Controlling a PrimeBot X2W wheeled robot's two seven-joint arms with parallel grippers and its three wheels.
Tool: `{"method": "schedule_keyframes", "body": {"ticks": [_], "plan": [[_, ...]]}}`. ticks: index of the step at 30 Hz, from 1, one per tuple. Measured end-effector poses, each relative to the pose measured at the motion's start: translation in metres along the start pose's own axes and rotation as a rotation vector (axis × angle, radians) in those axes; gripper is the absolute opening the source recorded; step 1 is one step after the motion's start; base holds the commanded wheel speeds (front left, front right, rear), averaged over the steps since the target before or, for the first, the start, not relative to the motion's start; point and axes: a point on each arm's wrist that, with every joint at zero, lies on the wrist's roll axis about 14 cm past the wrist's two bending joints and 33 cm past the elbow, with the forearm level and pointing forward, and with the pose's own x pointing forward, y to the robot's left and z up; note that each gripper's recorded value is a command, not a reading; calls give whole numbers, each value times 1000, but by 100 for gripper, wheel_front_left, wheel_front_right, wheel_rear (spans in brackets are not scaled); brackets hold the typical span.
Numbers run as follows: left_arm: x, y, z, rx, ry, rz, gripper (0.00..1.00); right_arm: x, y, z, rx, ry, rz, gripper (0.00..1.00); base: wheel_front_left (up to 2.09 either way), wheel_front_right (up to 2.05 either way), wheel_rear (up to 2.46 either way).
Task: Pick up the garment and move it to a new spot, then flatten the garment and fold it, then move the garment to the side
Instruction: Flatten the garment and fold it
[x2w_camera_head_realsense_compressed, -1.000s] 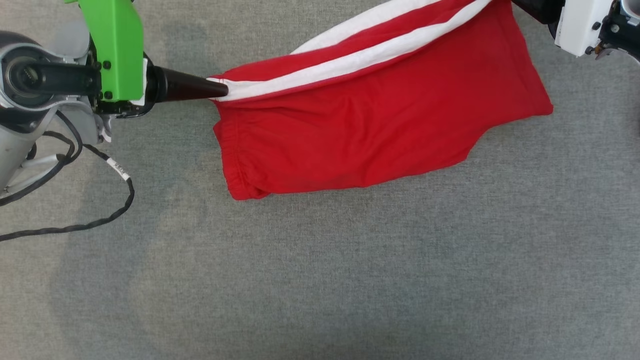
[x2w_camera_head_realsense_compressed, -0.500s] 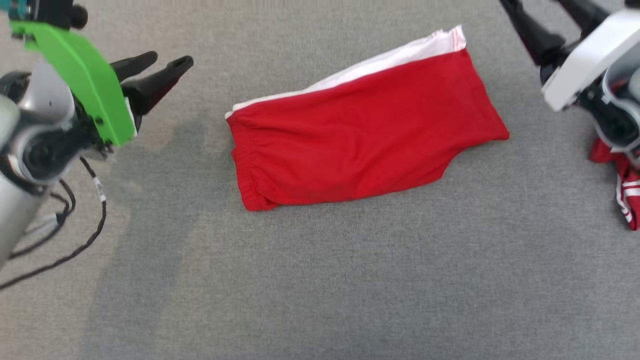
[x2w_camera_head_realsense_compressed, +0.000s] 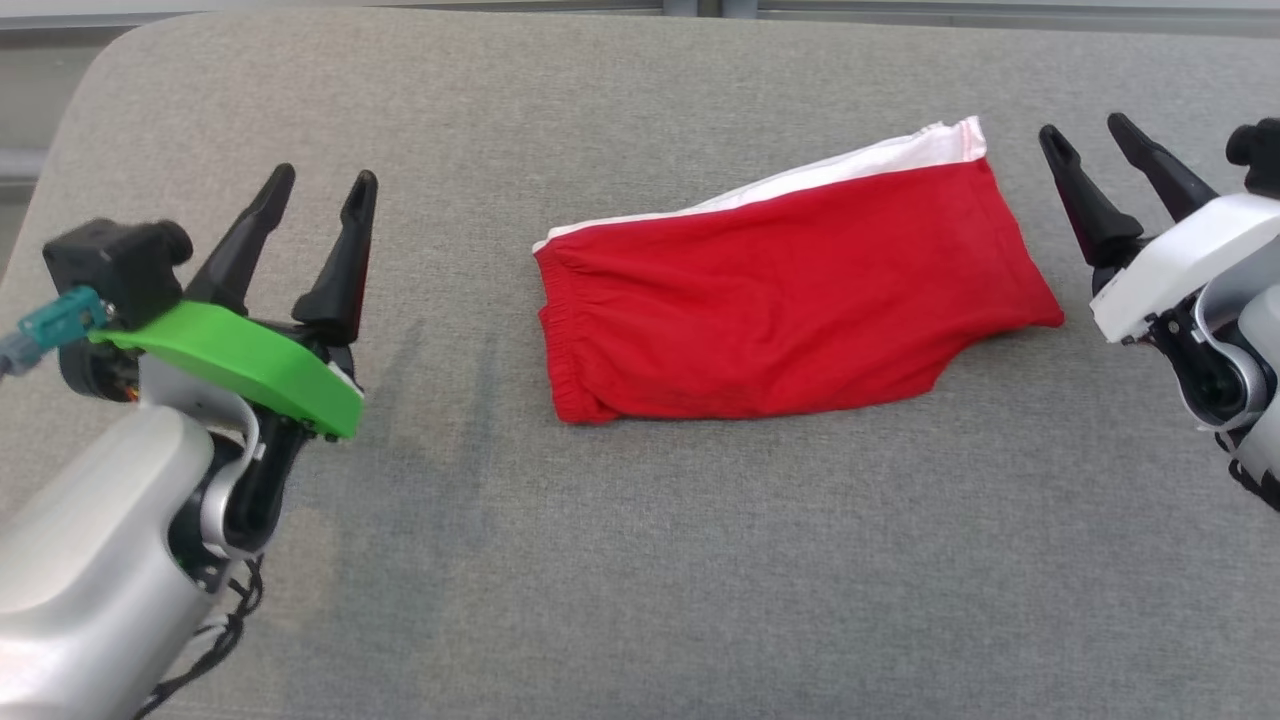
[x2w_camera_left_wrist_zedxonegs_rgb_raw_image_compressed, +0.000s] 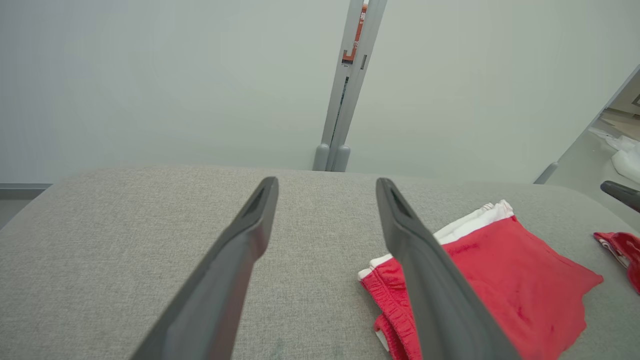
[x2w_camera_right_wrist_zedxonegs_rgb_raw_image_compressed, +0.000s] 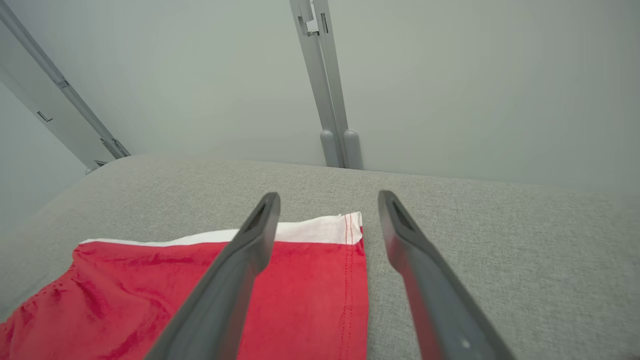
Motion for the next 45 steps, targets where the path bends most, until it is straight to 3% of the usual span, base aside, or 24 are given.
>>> {"method": "schedule_keyframes", "body": {"ticks": [10, 20, 26, 27, 28, 29, 30, 34, 45], "plan": [[-51, 3, -33, -147, -48, 151, 100, 11, -19, -69, 56, 221, -78, 100, 0, 0, 0], [-84, 23, -44, -146, -100, 280, 100, 26, -18, -122, 150, 482, -107, 100, 0, 0, 0], [-97, 29, -53, -127, -98, 323, 100, 36, 15, -129, 238, 534, -38, 100, 0, 0, 0], [-97, 29, -52, -109, -102, 319, 100, 35, 19, -129, 240, 540, -27, 58, 0, 0, 0], [-98, 28, -50, -94, -107, 316, 100, 35, 22, -128, 243, 537, -21, 31, 0, 0, 0], [-97, 26, -49, -90, -113, 311, 100, 34, 23, -127, 243, 528, -19, 8, 0, 0, 0], [-97, 24, -48, -73, -118, 303, 100, 32, 24, -127, 242, 523, -19, 0, 0, 0, 0], [-98, 20, -49, 16, -107, 282, 100, 26, 27, -122, 251, 483, -24, 0, 0, 0, 0], [-106, 1, -64, 8, -90, 228, 100, -27, 21, -104, 285, 385, -62, 0, 0, 0, 0]]}}
